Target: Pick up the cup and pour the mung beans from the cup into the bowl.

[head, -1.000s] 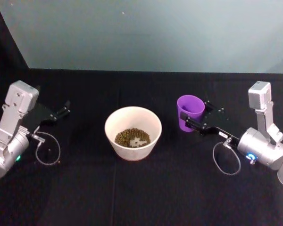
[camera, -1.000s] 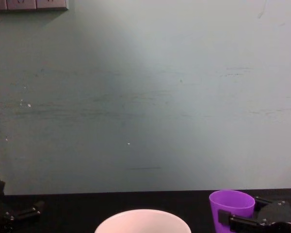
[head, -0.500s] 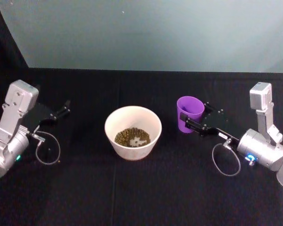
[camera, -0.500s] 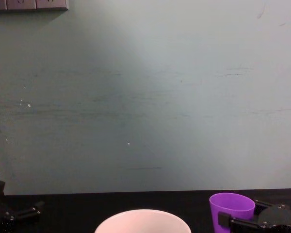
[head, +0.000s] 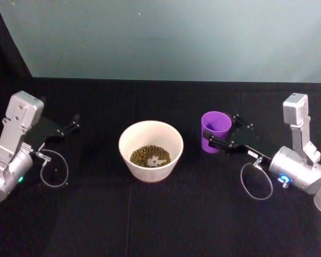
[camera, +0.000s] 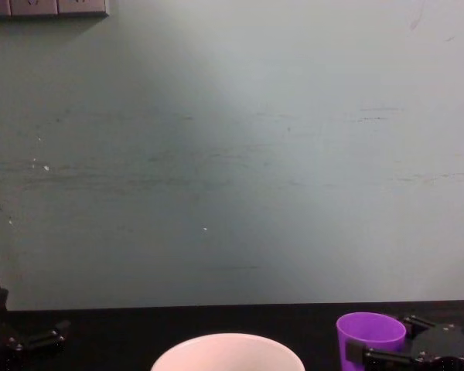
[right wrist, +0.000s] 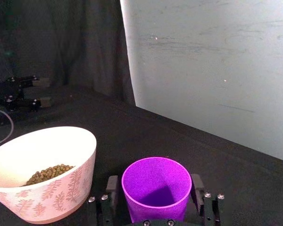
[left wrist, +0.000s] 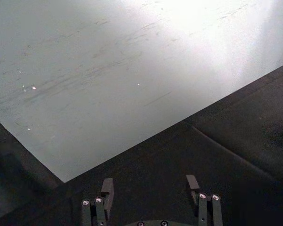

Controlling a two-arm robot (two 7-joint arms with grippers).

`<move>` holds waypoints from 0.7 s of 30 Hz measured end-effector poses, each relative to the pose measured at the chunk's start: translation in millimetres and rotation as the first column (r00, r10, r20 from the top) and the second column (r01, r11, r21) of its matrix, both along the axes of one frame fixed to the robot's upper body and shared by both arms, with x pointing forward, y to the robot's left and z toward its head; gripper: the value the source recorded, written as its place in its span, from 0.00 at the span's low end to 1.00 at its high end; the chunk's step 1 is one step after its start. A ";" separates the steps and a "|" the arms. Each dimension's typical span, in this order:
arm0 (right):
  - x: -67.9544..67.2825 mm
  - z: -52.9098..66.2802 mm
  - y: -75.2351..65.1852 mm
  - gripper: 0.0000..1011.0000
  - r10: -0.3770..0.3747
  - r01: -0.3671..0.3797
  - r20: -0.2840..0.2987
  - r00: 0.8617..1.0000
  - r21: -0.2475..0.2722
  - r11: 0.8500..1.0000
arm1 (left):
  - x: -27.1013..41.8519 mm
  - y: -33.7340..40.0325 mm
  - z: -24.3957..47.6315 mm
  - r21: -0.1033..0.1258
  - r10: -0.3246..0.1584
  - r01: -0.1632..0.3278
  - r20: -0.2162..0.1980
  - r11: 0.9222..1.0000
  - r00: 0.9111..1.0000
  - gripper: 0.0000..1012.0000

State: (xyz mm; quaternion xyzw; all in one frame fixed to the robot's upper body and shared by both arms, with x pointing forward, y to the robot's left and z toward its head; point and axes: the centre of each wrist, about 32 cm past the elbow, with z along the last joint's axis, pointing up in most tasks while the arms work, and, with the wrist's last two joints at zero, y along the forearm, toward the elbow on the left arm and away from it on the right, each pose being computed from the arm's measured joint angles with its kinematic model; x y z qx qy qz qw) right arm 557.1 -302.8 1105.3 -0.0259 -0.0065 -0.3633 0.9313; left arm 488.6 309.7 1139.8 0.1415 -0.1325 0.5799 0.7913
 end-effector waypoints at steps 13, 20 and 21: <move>-0.3 2.2 0.2 0.99 0.001 -0.001 -0.003 1.000 -0.002 1.000 | 0.0 0.0 0.0 0.000 0.000 0.000 0.000 1.000 1.000 0.99; -4.1 15.3 4.5 0.99 0.002 -0.003 0.026 1.000 0.001 1.000 | 0.0 0.0 0.0 0.000 0.000 0.000 0.000 1.000 1.000 0.99; -4.1 15.3 4.5 0.99 0.002 -0.003 0.026 1.000 0.001 1.000 | 0.0 0.0 0.0 0.000 0.000 0.000 0.000 1.000 1.000 0.99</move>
